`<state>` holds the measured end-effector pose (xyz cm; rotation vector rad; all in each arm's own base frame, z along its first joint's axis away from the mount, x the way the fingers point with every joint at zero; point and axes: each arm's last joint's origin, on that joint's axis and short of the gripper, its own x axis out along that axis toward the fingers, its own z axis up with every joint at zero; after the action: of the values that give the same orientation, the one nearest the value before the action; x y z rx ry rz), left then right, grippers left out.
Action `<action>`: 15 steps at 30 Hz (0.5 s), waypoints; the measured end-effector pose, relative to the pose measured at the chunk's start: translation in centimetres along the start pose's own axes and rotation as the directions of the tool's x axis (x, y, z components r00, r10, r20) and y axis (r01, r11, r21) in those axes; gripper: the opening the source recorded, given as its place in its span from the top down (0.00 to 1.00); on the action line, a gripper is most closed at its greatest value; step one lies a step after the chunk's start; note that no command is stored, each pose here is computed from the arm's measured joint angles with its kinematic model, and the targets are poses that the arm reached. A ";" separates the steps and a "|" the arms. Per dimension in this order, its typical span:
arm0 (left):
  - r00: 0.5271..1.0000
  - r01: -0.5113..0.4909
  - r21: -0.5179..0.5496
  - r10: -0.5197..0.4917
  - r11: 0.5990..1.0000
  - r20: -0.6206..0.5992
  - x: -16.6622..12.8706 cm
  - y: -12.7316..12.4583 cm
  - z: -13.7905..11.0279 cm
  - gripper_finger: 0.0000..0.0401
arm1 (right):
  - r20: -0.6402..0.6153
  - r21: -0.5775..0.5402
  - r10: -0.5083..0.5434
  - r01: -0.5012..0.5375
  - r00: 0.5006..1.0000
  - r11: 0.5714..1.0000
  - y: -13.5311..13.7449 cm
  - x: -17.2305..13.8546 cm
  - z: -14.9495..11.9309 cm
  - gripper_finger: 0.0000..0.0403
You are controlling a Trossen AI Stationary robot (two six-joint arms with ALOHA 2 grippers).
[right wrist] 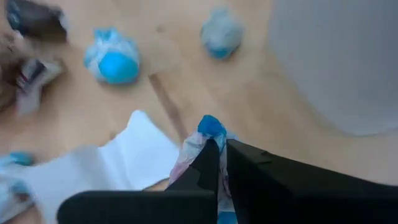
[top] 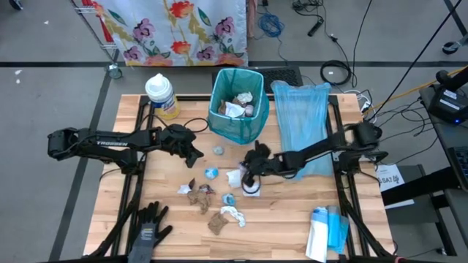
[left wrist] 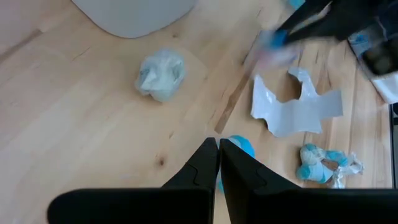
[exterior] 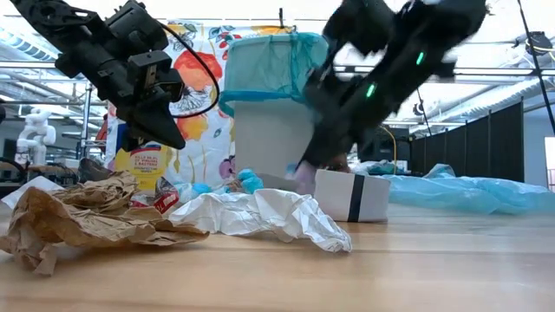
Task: Place trash/remove bag and relplace
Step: Put the pink plastic into the trash bin
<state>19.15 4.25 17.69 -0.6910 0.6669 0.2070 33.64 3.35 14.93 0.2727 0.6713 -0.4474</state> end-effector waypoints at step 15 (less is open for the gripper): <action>1.000 0.000 0.001 0.000 1.000 -0.001 0.0 0.0 0.0 0.95 | 0.213 0.158 -0.103 0.069 0.972 0.985 -3.8 -15.3 4.9 1.00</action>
<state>19.16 4.23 17.69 -0.6900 0.6674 0.2060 23.85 2.88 28.21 0.3311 0.4335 -0.6033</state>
